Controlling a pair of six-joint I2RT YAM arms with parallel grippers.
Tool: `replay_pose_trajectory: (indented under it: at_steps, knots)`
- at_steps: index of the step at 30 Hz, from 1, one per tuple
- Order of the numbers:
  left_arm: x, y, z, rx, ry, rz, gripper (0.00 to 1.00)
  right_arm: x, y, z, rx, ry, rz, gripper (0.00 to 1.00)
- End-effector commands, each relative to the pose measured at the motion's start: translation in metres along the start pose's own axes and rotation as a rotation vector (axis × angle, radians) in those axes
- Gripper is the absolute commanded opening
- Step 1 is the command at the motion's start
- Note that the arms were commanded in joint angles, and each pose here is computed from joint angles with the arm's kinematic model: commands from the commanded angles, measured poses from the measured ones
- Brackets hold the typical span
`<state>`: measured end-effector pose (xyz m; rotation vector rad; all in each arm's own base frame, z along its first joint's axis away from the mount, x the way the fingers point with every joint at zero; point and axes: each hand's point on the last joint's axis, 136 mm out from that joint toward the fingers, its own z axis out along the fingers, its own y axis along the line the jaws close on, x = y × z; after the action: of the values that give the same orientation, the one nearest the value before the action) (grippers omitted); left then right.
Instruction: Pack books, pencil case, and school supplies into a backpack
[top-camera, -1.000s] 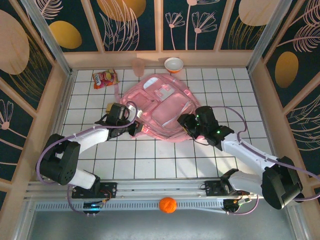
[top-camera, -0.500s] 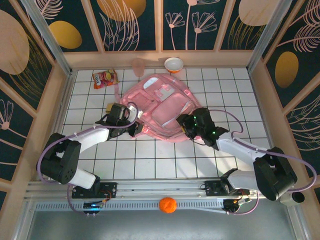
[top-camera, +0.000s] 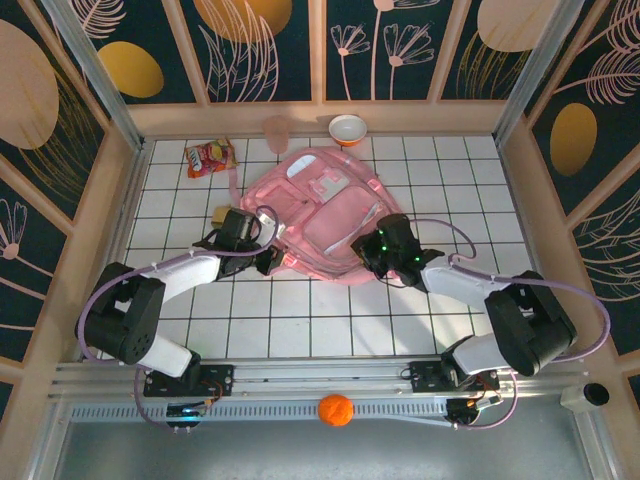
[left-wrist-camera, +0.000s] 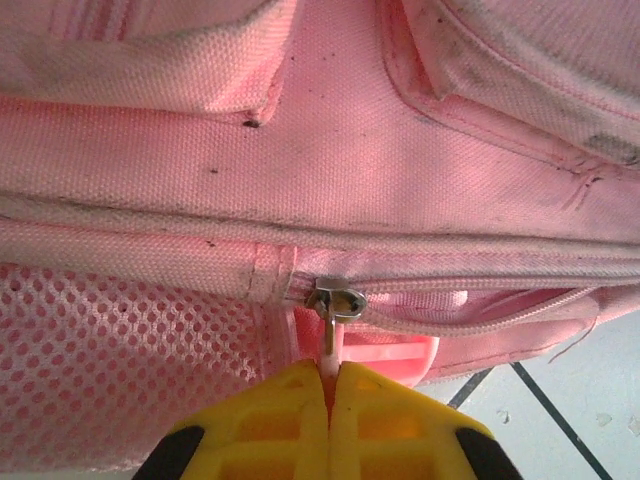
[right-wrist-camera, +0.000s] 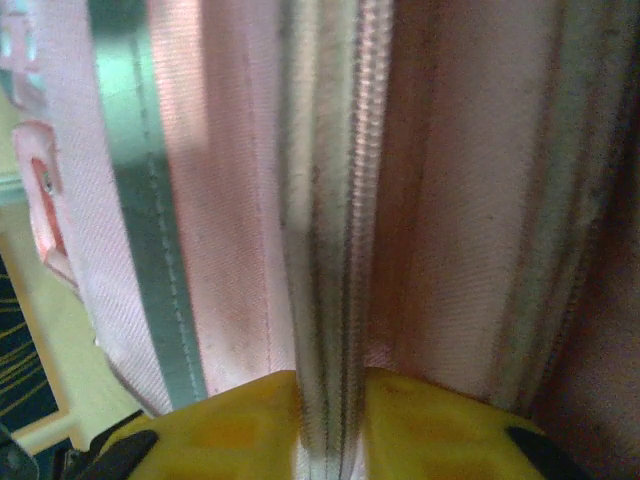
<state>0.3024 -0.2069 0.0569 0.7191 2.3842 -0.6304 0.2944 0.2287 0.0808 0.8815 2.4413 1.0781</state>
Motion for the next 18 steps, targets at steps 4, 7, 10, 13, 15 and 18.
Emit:
replay_pose_trajectory:
  at_steps: [4,7,10,13,15,18]
  knots:
    - [0.005,-0.018,0.000,0.076,0.029,0.063,0.00,-0.006,0.013,0.002,-0.044,-0.017,0.000,0.13]
    - [-0.003,-0.034,0.001,0.120,0.010,0.107,0.00,-0.006,0.019,-0.001,-0.079,-0.023,0.013,0.10]
    - [-0.011,-0.050,0.005,0.154,0.002,0.152,0.00,-0.004,0.024,-0.004,-0.106,-0.029,0.025,0.08]
    - [-0.015,-0.069,0.011,0.197,0.007,0.187,0.00,-0.002,0.028,-0.003,-0.122,-0.028,0.030,0.07]
    - [-0.015,-0.085,0.016,0.231,0.019,0.213,0.00,0.000,0.031,-0.003,-0.133,-0.027,0.035,0.07]
    - [-0.013,-0.110,0.025,0.281,0.040,0.251,0.00,0.003,0.037,-0.002,-0.151,-0.024,0.039,0.06]
